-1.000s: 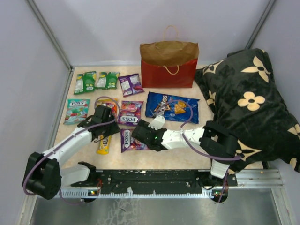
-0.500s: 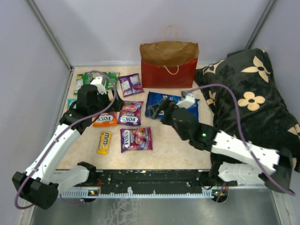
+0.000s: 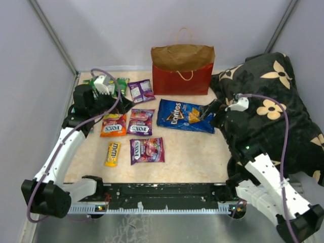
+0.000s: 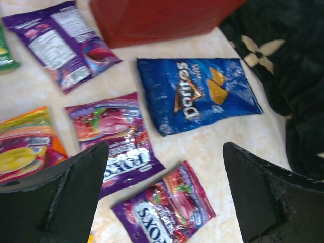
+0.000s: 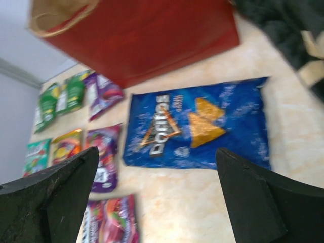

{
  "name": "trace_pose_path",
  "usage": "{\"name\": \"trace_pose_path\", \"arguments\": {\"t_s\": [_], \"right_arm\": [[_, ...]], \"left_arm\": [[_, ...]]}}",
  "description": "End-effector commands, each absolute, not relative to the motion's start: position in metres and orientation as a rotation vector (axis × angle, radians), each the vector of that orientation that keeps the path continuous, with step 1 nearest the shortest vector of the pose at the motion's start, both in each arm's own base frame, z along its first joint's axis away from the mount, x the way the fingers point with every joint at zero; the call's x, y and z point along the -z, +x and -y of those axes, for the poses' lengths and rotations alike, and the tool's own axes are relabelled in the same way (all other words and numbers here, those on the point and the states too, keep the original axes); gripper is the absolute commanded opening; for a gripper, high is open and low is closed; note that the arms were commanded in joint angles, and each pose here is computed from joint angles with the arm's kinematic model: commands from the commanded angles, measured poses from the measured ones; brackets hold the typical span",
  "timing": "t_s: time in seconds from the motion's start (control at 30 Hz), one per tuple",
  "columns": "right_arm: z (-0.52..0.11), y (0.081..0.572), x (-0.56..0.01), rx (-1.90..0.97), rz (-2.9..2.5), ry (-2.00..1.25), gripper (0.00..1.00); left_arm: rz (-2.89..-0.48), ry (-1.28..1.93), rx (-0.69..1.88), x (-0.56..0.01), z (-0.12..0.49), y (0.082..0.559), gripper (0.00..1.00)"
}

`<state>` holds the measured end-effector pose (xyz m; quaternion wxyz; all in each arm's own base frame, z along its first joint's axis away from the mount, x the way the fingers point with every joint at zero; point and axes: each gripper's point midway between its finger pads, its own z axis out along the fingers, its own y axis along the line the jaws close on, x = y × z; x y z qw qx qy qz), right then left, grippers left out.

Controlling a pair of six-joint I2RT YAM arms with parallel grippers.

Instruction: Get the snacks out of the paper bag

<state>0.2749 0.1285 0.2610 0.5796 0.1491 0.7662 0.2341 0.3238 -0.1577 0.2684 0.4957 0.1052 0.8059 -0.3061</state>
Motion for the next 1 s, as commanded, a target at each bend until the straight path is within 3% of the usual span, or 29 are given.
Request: {"name": "trace_pose_path", "arguments": {"t_s": [0.0, 0.23, 0.97], "right_arm": [[-0.118, 0.288, -0.243, -0.61, -1.863, 0.311, 0.99], [-0.109, 0.29, -0.227, -0.524, -1.921, 0.31, 0.99], [-0.087, 0.28, -0.191, -0.419, -1.952, 0.399, 0.99]], "left_arm": [[-1.905, 0.226, 0.774, -0.267, 0.138, 0.337, 1.0], [-1.816, 0.196, 0.673, -0.286, 0.117, 0.333, 1.0], [-1.795, 0.239, 0.739, -0.291, 0.124, 0.322, 1.0]]}}
